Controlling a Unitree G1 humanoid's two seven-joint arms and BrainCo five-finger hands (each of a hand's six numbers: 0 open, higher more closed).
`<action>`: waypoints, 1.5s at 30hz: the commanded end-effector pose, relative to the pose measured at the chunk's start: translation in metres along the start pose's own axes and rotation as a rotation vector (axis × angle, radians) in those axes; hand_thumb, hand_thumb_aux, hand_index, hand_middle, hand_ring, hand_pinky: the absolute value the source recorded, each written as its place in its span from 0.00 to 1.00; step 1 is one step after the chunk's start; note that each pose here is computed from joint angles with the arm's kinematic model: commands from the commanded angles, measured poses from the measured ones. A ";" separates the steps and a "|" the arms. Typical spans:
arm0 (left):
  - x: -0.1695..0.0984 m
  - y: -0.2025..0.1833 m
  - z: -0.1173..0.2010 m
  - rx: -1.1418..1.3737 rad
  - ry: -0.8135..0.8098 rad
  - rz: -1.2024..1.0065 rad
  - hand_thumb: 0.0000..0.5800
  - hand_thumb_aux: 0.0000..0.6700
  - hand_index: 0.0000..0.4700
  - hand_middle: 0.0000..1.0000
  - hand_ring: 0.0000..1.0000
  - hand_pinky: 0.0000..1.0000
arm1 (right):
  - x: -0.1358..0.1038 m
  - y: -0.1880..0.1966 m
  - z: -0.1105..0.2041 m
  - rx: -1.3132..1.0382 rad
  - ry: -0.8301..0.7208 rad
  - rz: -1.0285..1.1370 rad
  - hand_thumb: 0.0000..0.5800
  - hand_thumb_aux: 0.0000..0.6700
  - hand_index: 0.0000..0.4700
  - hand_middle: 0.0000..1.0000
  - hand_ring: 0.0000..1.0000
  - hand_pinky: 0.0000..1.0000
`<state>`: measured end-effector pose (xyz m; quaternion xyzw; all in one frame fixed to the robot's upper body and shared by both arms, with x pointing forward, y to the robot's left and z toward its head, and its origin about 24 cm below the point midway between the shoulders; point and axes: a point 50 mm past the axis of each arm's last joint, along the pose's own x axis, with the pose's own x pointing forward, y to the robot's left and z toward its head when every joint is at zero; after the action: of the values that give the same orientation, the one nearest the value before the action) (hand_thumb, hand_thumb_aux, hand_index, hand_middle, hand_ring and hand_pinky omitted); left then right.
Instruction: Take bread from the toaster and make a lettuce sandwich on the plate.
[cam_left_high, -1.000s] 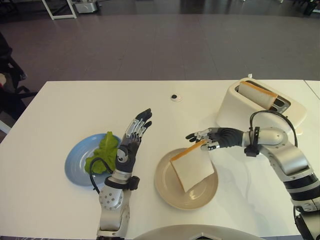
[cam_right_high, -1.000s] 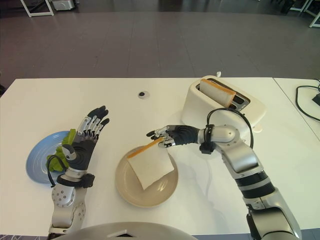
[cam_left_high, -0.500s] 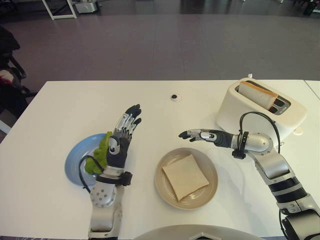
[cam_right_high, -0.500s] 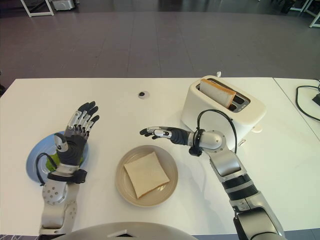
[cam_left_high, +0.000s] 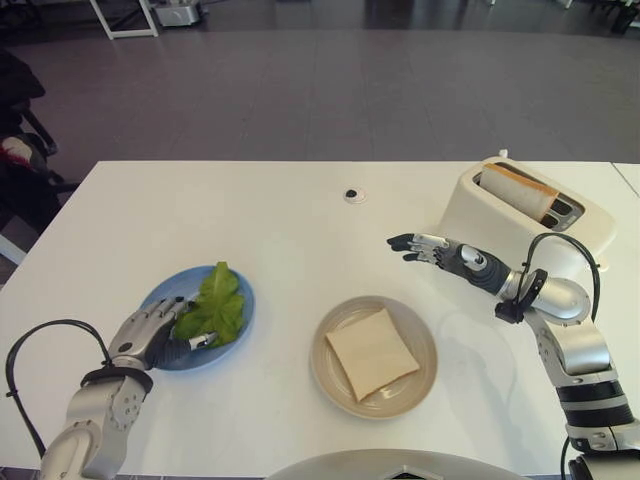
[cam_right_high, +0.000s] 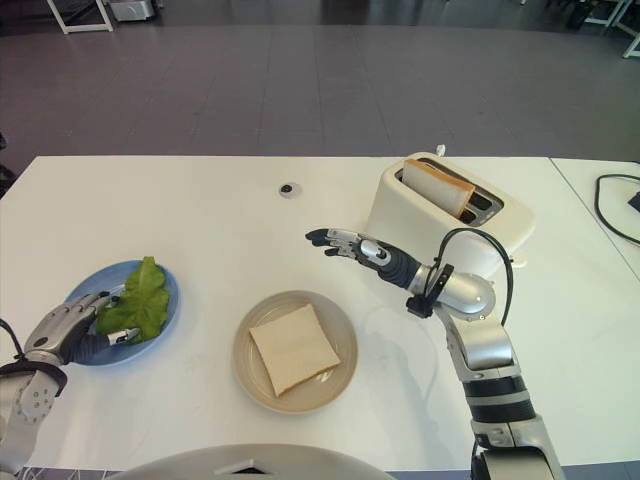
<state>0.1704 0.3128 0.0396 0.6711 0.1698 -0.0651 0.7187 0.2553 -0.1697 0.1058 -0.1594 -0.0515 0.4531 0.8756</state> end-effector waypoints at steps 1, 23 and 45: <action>0.007 -0.009 -0.009 0.023 0.011 -0.053 0.37 0.20 0.20 0.00 0.00 0.00 | -0.001 -0.001 0.003 -0.010 -0.013 -0.020 0.00 0.00 0.00 0.00 0.00 0.00; -0.006 0.017 -0.004 -0.033 -0.093 0.076 1.00 1.00 1.00 0.00 0.00 0.00 | 0.002 -0.002 -0.008 -0.017 0.015 -0.025 0.00 0.00 0.00 0.00 0.00 0.00; -0.010 0.034 -0.022 -0.327 -0.197 0.087 1.00 1.00 1.00 0.00 0.00 0.00 | 0.001 -0.006 -0.025 0.021 0.037 -0.085 0.00 0.00 0.00 0.00 0.00 0.00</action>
<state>0.1697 0.3322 0.0727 0.5561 0.0772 -0.0798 0.8236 0.2630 -0.1776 0.0817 -0.1511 -0.0350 0.4161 0.8960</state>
